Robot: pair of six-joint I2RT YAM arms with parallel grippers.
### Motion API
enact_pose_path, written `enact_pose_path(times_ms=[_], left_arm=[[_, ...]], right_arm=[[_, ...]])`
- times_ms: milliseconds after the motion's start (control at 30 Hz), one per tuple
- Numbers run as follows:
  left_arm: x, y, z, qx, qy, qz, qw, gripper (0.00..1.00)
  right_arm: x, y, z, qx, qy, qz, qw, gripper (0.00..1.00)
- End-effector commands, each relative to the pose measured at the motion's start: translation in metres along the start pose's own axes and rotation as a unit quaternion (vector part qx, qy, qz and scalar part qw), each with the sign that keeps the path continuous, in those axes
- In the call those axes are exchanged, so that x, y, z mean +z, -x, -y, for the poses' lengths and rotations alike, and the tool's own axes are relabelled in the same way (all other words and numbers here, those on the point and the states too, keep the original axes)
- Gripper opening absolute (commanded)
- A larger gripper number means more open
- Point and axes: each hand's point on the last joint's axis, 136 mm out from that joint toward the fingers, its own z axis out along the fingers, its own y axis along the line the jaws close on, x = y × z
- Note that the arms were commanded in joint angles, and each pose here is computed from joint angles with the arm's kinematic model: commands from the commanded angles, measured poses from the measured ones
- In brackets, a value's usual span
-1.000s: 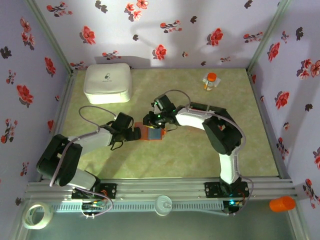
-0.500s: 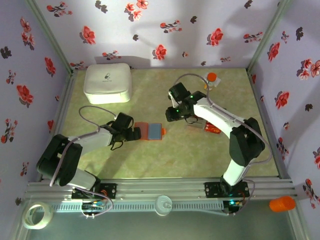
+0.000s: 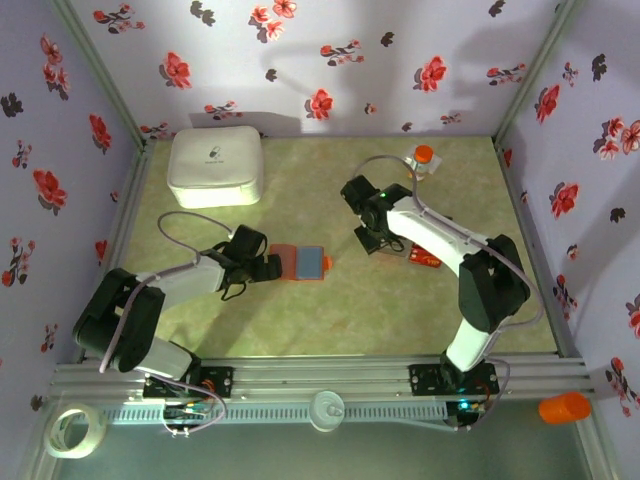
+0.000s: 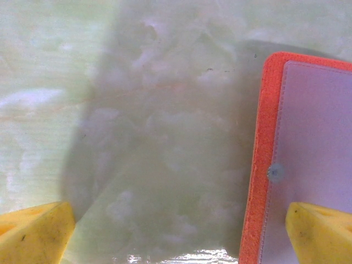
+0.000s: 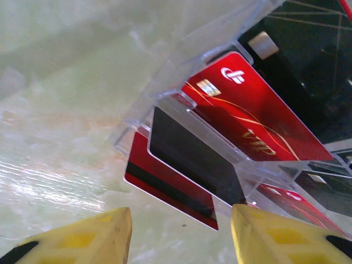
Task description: Put the credit cards into the card holder
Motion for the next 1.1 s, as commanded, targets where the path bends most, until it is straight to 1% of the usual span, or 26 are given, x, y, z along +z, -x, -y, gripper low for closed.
enact_pose_path(times_ms=[0, 233, 600, 733, 1067], left_arm=[[0.005, -0.007, -0.01, 0.009, 0.02, -0.009, 1.0, 1.0], [0.005, -0.005, -0.008, 0.01, 0.019, -0.009, 1.0, 1.0], [0.005, -0.007, -0.009, 0.009, 0.019, -0.009, 1.0, 1.0], [0.006, -0.007, -0.009, 0.009, 0.018, -0.009, 1.0, 1.0], [0.007, -0.007, -0.008, 0.007, 0.015, -0.009, 1.0, 1.0]], right_arm=[[0.006, -0.015, 0.015, -0.016, -0.033, -0.028, 0.999, 0.51], [0.013, -0.017, 0.019, -0.008, -0.03, -0.039, 0.999, 0.48], [0.027, -0.022, 0.013, -0.011, -0.02, -0.055, 0.998, 0.43], [0.031, -0.024, 0.014, -0.009, -0.021, -0.061, 0.998, 0.38], [0.031, -0.018, 0.019, 0.0, -0.023, -0.052, 0.998, 0.2]])
